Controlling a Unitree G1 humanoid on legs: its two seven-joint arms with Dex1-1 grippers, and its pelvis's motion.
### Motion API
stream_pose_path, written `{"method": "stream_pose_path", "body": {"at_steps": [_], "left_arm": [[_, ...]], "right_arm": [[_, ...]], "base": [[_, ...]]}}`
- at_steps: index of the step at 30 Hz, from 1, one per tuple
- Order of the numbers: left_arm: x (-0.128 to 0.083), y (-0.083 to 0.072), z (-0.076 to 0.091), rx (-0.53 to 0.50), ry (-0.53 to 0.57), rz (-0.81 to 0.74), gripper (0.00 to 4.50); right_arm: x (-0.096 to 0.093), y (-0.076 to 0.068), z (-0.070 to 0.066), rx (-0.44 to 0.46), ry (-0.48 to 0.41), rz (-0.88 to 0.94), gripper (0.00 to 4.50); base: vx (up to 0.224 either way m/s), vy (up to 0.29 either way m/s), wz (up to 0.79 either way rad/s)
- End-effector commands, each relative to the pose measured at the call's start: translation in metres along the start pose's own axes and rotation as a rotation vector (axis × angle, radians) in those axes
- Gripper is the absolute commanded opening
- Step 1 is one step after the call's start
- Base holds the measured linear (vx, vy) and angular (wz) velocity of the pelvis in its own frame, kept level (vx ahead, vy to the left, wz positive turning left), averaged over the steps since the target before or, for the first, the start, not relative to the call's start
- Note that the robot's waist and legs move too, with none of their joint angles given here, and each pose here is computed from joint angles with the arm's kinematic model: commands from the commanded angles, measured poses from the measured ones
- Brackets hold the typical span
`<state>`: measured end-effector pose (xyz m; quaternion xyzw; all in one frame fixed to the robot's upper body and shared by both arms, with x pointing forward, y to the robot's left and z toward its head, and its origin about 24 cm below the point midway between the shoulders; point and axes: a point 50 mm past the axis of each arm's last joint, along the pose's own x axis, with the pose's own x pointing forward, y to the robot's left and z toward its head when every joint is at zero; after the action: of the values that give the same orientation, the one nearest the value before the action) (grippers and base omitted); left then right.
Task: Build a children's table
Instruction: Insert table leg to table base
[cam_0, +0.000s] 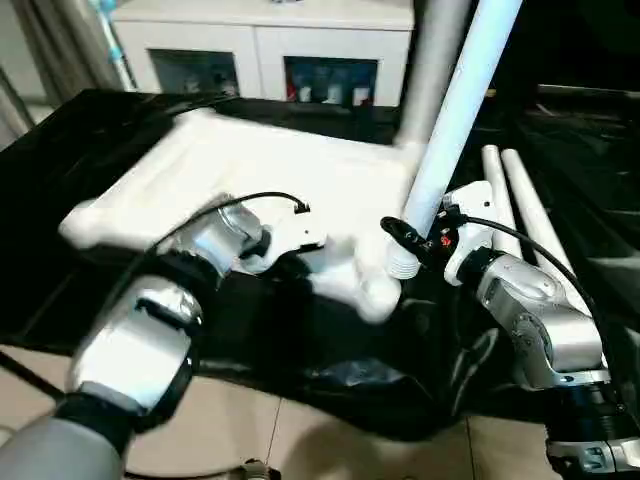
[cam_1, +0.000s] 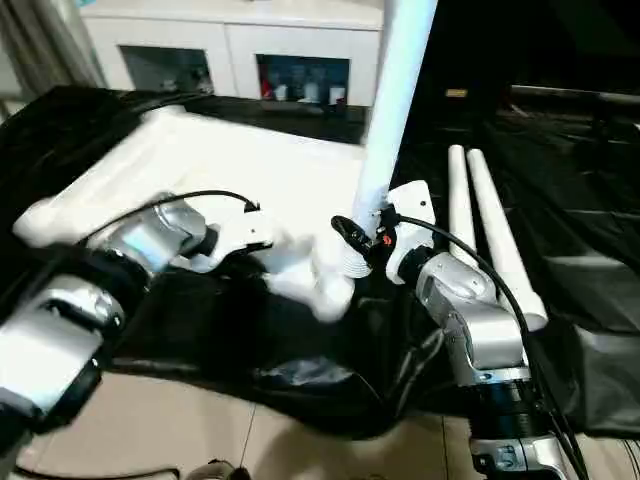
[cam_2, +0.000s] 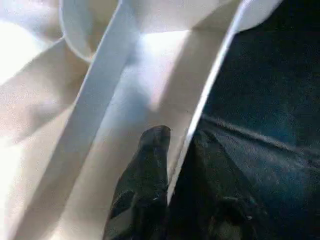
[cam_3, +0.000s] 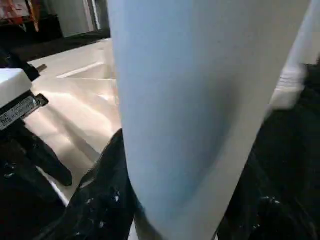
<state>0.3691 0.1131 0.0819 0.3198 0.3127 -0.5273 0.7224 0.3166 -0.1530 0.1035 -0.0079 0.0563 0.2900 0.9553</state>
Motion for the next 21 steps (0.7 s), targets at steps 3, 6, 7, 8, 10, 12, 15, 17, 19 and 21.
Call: {"method": "stream_pose_path", "body": {"at_steps": [3, 6, 7, 8, 10, 12, 15, 17, 19, 21], "left_arm": [[0.011, -0.011, -0.03, -0.113, 0.063, 0.041, 0.43], [0.013, -0.014, -0.025, -0.07, -0.017, 0.079, 0.3], [0.013, -0.014, -0.025, -0.063, -0.024, 0.089, 0.3], [0.013, -0.015, -0.023, -0.006, -0.06, 0.107, 0.28], [0.013, -0.016, -0.021, 0.017, -0.105, 0.131, 0.15], [0.012, -0.018, -0.018, 0.054, -0.156, 0.138, 0.13], [0.008, -0.018, -0.016, 0.046, -0.183, 0.17, 0.02], [0.007, -0.018, -0.015, 0.031, -0.199, 0.177, 0.0], [0.006, -0.018, -0.014, 0.029, -0.213, 0.184, 0.0], [0.005, -0.021, -0.017, 0.06, -0.228, 0.179, 0.0]], "right_arm": [[0.002, -0.001, 0.004, -0.004, -0.021, -0.006, 1.84], [0.002, -0.001, 0.004, -0.006, -0.02, -0.006, 1.84], [0.002, -0.001, 0.004, -0.006, -0.02, -0.006, 1.84], [0.002, -0.001, 0.004, -0.008, -0.019, -0.006, 1.84], [0.002, -0.002, 0.004, -0.009, -0.018, -0.008, 1.84], [0.001, -0.002, 0.004, -0.008, -0.018, -0.01, 1.84], [0.0, -0.003, 0.004, 0.0, -0.022, -0.014, 1.84], [0.0, -0.002, 0.004, 0.011, -0.025, -0.013, 1.84], [0.0, -0.003, 0.004, 0.015, -0.025, -0.012, 1.84], [0.001, -0.003, 0.003, 0.018, -0.024, -0.012, 1.84]], "base": [[0.0, 0.0, 0.0], [0.0, 0.0, 0.0], [0.0, 0.0, 0.0], [0.0, 0.0, 0.0], [0.0, 0.0, 0.0], [0.0, 0.0, 0.0], [0.0, 0.0, 0.0], [0.0, 0.0, 0.0], [0.0, 0.0, 0.0], [0.0, 0.0, 0.0]]}}
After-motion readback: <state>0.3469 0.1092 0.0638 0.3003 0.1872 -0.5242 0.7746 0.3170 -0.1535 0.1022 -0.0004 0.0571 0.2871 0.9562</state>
